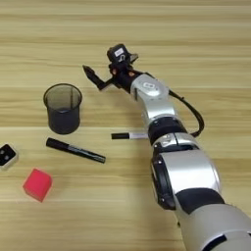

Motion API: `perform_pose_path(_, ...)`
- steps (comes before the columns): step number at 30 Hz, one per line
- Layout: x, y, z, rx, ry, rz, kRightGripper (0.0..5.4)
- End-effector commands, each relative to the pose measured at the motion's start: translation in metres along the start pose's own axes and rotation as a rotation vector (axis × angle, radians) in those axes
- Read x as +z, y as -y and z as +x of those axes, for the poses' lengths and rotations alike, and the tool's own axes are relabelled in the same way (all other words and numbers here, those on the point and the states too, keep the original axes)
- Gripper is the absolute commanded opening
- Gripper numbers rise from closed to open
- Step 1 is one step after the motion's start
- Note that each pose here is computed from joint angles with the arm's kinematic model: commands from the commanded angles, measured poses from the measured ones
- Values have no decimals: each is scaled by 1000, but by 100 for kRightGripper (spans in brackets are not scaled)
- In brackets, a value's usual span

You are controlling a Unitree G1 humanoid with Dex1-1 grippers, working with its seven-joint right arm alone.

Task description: Move the objects on the table

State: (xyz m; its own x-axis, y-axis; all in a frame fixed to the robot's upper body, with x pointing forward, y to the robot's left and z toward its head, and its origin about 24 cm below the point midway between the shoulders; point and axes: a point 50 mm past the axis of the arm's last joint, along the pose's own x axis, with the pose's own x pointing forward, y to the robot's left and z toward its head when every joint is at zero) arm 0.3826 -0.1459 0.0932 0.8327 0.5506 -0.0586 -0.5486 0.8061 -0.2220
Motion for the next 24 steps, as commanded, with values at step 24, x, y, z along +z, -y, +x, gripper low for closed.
perform_pose_path(24, 24, -17, 17, 95, 53, -294, 538)
